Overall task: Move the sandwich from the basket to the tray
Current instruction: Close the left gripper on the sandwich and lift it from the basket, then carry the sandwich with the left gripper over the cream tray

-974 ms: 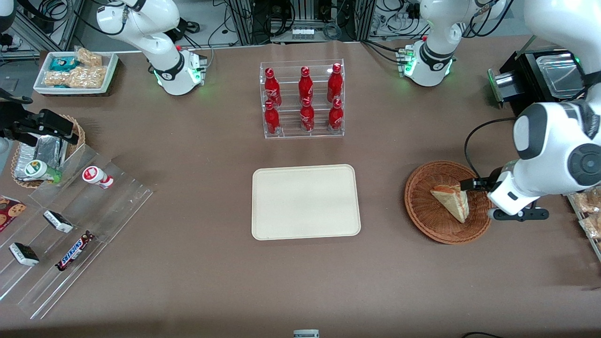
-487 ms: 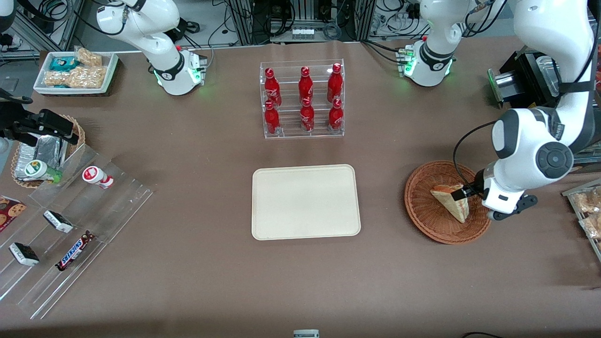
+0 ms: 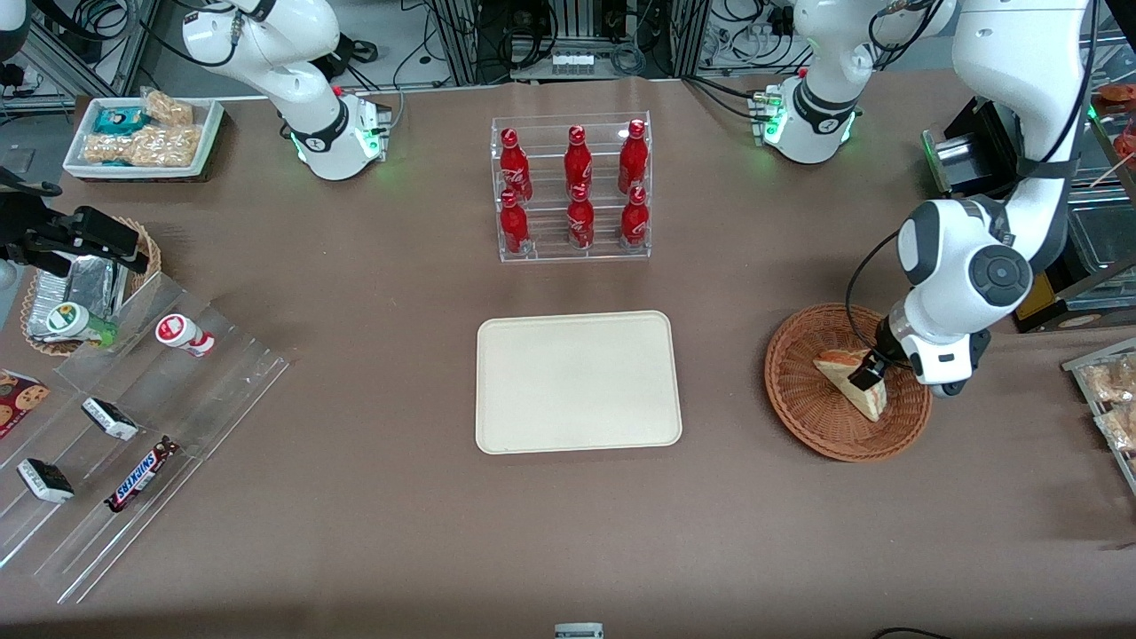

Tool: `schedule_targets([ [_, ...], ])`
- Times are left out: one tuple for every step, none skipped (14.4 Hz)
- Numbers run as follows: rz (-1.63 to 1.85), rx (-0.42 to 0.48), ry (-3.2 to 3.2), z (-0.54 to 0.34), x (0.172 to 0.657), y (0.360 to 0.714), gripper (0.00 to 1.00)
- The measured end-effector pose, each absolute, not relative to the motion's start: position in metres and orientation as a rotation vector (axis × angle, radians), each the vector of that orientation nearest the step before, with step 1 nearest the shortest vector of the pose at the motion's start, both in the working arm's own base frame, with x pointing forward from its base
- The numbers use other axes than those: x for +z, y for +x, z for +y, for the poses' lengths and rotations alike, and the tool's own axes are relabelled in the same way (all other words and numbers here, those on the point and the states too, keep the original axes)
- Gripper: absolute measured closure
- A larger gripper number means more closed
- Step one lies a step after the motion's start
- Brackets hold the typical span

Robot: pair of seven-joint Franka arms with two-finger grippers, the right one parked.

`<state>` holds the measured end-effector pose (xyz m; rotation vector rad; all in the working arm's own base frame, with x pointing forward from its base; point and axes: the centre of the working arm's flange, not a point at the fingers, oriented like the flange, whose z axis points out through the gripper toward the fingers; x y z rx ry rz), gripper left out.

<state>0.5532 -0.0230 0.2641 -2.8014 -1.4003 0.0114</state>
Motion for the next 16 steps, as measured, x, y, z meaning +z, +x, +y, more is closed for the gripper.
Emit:
schedule_targets([
  [-1.425, 0.015, -2.787, -0.022, 0.26, 0.551, 0.05],
  [-1.439, 0.018, -2.779, -0.022, 0.258, 0.551, 0.12],
  [-1.445, 0.013, -2.778, -0.022, 0.259, 0.552, 0.22],
  [-1.447, 0.003, -2.781, -0.022, 0.263, 0.555, 0.35],
  [-1.447, 0.002, -2.781, -0.022, 0.27, 0.56, 0.45],
  [-1.442, 0.014, -2.779, -0.024, 0.279, 0.567, 0.55],
  [-1.435, 0.022, -2.779, -0.027, 0.293, 0.576, 0.64],
  [-1.422, 0.025, -2.787, -0.033, 0.309, 0.585, 0.7],
  [-1.399, 0.022, -2.806, -0.045, 0.324, 0.594, 0.73],
  [-1.363, 0.018, -2.833, -0.062, 0.335, 0.602, 0.76],
  [-1.316, 0.012, -2.868, -0.085, 0.343, 0.608, 0.78],
  [-1.26, 0.008, -2.906, -0.113, 0.348, 0.611, 0.78],
  [-1.202, 0.0, -2.943, -0.141, 0.35, 0.614, 0.8],
  [-1.143, -0.005, -2.975, -0.169, 0.351, 0.614, 0.8],
  [-1.08, -0.009, -3.006, -0.198, 0.35, 0.612, 0.8],
  [-1.016, -0.011, -3.035, -0.229, 0.349, 0.609, 0.8],
])
